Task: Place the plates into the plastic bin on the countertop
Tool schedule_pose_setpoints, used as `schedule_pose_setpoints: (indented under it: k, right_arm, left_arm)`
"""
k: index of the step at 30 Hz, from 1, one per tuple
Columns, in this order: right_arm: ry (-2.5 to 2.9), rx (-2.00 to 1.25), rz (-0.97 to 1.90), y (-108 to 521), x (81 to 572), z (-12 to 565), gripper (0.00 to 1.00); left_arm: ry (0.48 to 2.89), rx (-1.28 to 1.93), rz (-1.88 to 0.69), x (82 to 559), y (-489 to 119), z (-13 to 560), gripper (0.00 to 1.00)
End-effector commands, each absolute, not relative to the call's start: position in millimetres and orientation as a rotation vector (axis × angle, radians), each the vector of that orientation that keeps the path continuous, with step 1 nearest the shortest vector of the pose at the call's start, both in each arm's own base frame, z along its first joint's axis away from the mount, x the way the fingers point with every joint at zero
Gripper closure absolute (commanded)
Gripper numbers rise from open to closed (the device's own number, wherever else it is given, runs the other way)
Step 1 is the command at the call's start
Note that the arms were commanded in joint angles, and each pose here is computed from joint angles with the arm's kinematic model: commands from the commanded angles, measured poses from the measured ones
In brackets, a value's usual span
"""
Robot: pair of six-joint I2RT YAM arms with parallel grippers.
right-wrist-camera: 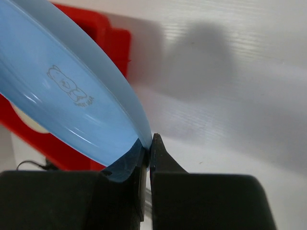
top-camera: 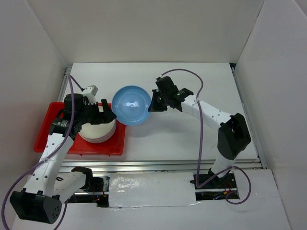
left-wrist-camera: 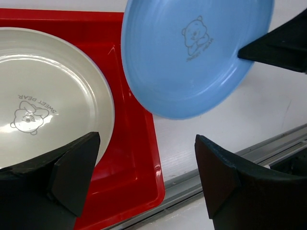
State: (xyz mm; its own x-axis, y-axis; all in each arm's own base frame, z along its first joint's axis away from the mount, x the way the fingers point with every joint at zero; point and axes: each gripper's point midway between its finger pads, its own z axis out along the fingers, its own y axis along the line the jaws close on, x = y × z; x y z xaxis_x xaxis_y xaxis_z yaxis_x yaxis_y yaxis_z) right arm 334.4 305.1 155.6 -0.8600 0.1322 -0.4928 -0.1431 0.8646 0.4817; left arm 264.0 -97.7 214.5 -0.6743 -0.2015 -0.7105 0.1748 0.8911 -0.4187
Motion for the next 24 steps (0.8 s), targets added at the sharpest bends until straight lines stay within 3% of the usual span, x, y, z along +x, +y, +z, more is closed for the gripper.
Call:
schedule_pose_setpoints:
  k: [1,6,9,10,12,13,14,15,17,21,24]
  right_arm:
    - [2.373,-0.155,0.967,337,316,227,1.00]
    - [2.378,-0.270,1.087,362,287,232,1.00]
    - [2.386,-0.299,1.088,368,276,233,1.00]
    - [2.382,-0.303,1.091,368,274,234,1.00]
    - [2.369,-0.311,1.100,369,269,240,1.00]
    - [2.363,-0.310,1.103,369,268,241,0.99]
    - [2.362,-0.308,1.101,367,268,242,0.91]
    - [2.364,-0.305,1.087,365,267,242,0.45]
    - [2.371,-0.236,0.995,351,274,239,0.01]
    - [2.353,-0.087,0.903,306,278,229,0.00]
    - [2.359,-0.048,0.890,283,272,215,0.00]
  left_arm:
    - [2.225,-0.028,-0.545,268,-91,214,0.08]
    - [2.223,-0.050,-0.515,271,-87,214,0.20]
    - [2.221,-0.070,-0.488,273,-83,215,0.34]
    - [2.220,-0.073,-0.483,273,-82,215,0.63]
    - [2.217,-0.096,-0.457,274,-78,216,0.91]
    - [2.213,-0.109,-0.443,274,-75,217,1.00]
    - [2.214,-0.129,-0.429,274,-73,217,1.00]
    - [2.205,-0.166,-0.377,276,-64,217,1.00]
    - [2.194,-0.269,-0.314,274,-50,218,1.00]
    - [2.186,-0.633,-0.011,267,15,203,1.00]
    - [2.178,-0.767,0.002,267,34,195,1.00]
